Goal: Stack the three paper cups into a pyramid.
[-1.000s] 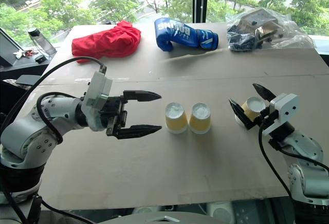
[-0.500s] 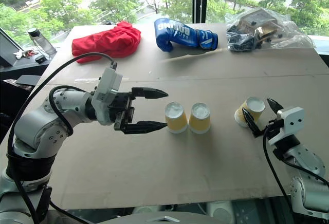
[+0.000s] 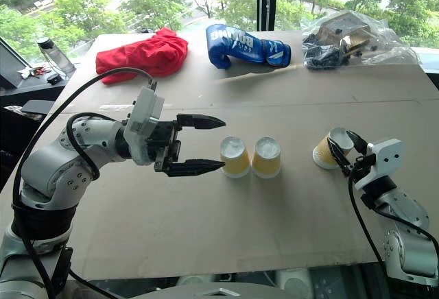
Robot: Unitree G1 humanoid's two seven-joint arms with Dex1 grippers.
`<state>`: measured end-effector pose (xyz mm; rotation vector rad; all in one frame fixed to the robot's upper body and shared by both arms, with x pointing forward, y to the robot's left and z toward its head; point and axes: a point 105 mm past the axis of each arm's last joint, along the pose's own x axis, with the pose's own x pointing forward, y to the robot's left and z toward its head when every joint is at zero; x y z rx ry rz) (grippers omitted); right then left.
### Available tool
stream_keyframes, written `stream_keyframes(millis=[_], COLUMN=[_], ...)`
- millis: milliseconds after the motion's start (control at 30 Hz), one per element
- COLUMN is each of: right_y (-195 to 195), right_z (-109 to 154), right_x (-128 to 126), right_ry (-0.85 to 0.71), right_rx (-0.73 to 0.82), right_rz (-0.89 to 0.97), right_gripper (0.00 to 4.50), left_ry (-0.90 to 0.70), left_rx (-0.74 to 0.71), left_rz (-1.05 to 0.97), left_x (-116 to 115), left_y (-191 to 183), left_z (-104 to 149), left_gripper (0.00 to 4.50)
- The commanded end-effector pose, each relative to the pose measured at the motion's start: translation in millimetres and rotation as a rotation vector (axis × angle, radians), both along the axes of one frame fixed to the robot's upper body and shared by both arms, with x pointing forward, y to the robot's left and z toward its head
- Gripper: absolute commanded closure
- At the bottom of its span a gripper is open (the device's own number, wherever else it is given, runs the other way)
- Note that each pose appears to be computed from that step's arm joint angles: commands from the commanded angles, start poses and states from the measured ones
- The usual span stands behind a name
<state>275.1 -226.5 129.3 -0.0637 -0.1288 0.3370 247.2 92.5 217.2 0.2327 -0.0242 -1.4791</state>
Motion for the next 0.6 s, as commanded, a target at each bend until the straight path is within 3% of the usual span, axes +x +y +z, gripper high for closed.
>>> stream_keyframes(millis=[33, 267, 600], right_y=[1.4, 14.0, 78.1], right_z=[5.0, 29.8, 95.1], right_x=[-0.3, 3.0, 6.8], right_ry=[-0.017, -0.079, -0.193], right_rx=[0.006, 0.003, 0.0], right_rz=[0.008, 0.068, 0.423], right_gripper=[2.52, 2.52, 2.52], left_ry=[-0.044, -0.041, -0.025], left_rx=[0.008, 0.015, 0.036], left_rz=[-0.008, 0.006, 0.117], left_x=[-2.7, -2.2, -5.5], left_y=[-1.5, 1.8, 26.1], left_z=[5.8, 3.1, -4.0], left_gripper=[0.0, 0.0, 0.0])
